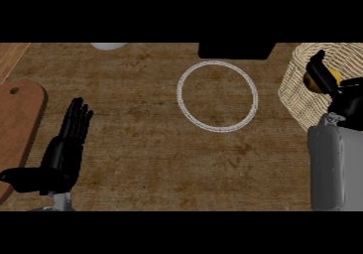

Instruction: Pick the lemon from the placemat and place it in the basket

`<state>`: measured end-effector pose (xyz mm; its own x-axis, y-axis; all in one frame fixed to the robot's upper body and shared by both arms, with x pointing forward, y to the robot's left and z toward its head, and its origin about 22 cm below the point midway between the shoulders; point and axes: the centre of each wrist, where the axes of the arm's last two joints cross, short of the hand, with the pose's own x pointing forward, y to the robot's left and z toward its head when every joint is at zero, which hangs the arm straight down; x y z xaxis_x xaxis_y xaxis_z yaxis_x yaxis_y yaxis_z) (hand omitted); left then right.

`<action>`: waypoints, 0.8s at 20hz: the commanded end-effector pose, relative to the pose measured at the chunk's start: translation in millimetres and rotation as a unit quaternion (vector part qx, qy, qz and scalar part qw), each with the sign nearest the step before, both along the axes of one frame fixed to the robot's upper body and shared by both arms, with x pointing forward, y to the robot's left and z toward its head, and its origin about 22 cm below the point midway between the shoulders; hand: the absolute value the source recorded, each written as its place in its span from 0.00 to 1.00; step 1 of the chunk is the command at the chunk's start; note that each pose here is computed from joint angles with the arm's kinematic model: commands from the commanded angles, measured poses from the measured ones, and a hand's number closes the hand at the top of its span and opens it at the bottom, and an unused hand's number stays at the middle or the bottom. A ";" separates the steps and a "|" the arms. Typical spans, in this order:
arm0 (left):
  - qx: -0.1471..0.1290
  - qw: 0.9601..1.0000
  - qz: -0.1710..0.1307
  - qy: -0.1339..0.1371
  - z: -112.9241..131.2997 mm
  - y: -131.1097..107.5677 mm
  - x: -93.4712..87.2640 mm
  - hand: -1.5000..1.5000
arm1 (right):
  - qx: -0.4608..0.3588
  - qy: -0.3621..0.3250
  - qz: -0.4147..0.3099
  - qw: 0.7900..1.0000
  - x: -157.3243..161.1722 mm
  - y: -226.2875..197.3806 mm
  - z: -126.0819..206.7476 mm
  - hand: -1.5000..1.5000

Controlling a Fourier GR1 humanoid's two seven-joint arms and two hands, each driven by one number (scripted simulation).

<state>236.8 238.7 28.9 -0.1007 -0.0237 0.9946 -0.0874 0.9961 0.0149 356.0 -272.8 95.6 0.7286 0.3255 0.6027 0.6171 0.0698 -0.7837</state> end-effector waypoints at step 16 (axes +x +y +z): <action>-0.004 1.000 -0.006 -0.003 8.0 -8.2 1.6 0.50 | -0.095 -0.085 -0.050 0.991 -25.5 -20.1 -14.8 0.00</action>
<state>242.0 232.0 31.1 -0.1097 -0.0269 0.9936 -0.0895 0.9958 0.0171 337.4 -282.9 91.6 0.6222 0.3879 0.6800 0.7414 -0.0132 -0.6709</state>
